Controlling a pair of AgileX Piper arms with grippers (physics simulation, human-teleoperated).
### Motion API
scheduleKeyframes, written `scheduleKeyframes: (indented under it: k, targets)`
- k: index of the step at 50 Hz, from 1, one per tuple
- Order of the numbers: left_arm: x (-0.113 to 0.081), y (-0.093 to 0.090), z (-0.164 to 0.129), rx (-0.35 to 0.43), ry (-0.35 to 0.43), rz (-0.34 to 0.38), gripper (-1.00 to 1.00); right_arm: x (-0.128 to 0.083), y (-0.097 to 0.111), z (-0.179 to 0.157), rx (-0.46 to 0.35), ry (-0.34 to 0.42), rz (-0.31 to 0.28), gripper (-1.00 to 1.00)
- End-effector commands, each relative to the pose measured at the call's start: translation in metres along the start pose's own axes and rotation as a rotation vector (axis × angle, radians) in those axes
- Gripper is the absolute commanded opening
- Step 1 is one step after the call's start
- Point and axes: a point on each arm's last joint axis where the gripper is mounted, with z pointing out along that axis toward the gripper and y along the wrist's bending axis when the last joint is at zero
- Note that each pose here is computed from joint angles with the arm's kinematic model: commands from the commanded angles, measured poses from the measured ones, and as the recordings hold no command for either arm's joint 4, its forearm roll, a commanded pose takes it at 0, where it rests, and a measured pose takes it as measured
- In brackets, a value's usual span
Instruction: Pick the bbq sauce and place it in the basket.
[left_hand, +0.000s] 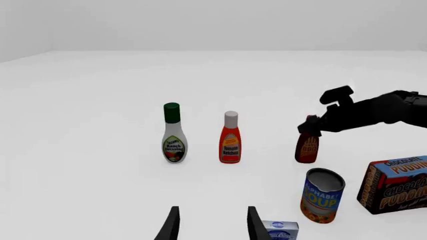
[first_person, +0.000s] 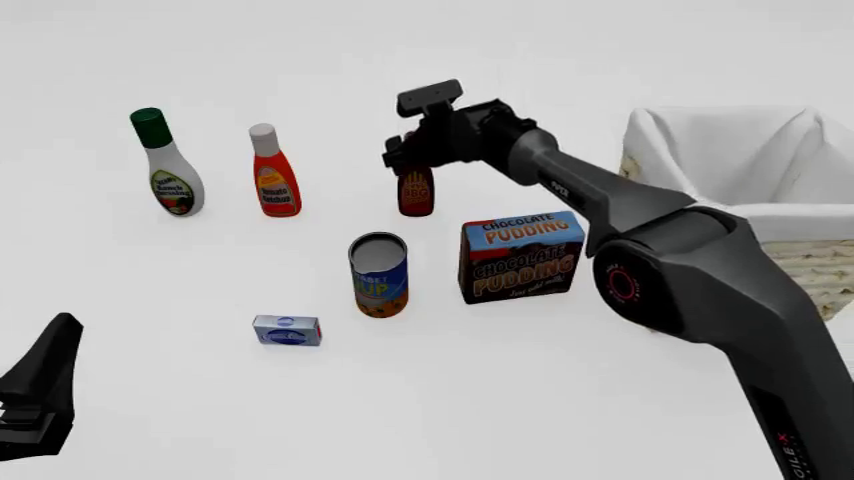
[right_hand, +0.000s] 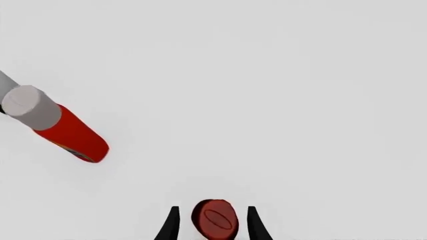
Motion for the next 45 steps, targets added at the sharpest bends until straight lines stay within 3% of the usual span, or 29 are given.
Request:
scheduleKeyframes:
  k: [1, 12, 13, 32, 40, 45]
  targets:
    - [0.000, 0.000, 0.000, 0.000, 0.000, 0.000, 1.00, 0.008, -0.002, 0.006, 0.002, 0.011, 0.008, 1.00]
    - [0.000, 0.000, 0.000, 0.000, 0.000, 0.000, 1.00, 0.012, 0.001, 0.007, -0.002, 0.019, 0.008, 1.00]
    - [0.000, 0.000, 0.000, 0.000, 0.000, 0.000, 1.00, 0.011, 0.000, 0.006, 0.000, 0.016, 0.006, -1.00]
    - [0.000, 0.000, 0.000, 0.000, 0.000, 0.000, 1.00, 0.012, 0.005, 0.003, -0.007, 0.014, 0.000, -1.00]
    - [0.000, 0.000, 0.000, 0.000, 0.000, 0.000, 1.00, -0.001, 0.002, -0.007, -0.003, -0.007, -0.006, -1.00]
    - [0.000, 0.000, 0.000, 0.000, 0.000, 0.000, 1.00, -0.020, -0.001, -0.022, 0.003, -0.038, -0.011, -1.00]
